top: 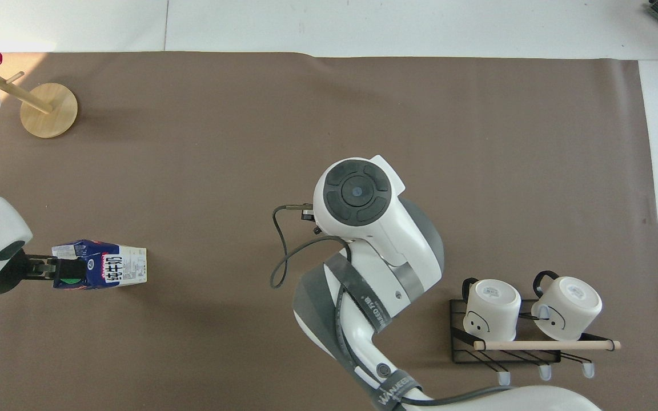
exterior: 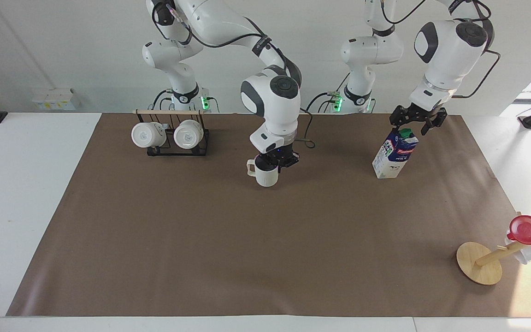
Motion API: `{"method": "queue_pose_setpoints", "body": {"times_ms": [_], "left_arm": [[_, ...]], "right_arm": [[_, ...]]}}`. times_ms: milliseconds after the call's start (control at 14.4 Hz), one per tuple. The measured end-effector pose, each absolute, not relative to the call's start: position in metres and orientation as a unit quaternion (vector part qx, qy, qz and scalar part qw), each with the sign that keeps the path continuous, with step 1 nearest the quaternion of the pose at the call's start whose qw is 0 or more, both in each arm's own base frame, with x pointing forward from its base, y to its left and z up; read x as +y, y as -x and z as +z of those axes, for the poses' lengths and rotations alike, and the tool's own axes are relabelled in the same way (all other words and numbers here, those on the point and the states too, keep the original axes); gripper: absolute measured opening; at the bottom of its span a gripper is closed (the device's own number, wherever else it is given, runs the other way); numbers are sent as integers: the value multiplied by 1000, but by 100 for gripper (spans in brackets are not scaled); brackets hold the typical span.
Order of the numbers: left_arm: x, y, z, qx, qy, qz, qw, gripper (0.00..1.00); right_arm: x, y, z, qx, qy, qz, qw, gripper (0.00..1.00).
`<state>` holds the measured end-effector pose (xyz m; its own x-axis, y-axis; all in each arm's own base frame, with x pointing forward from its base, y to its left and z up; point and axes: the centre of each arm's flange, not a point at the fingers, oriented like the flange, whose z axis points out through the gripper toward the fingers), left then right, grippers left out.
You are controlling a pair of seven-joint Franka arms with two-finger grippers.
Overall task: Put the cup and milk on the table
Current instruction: 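Lift the white mug with the right gripper and carry it toward the table center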
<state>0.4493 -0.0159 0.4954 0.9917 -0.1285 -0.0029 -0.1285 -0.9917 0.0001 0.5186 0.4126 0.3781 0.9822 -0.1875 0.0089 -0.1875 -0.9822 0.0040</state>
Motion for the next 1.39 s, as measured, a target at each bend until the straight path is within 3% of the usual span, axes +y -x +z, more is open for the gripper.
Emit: {"method": "queue_pose_setpoints", "body": {"times_ms": [975,1254,1393], "left_arm": [[-15,-458,460,65,998,-3,0,100],[-15,-458,459,65,998,-2,0,100],[-16,-458,458,65,998,-1,0,98]], "right_arm": [[433,-509,353,-79,-997,7,9,4],[431,-508,348,-80,-997,3,13,11],[431,-508,347,-80,-997,3,14,24]]}}
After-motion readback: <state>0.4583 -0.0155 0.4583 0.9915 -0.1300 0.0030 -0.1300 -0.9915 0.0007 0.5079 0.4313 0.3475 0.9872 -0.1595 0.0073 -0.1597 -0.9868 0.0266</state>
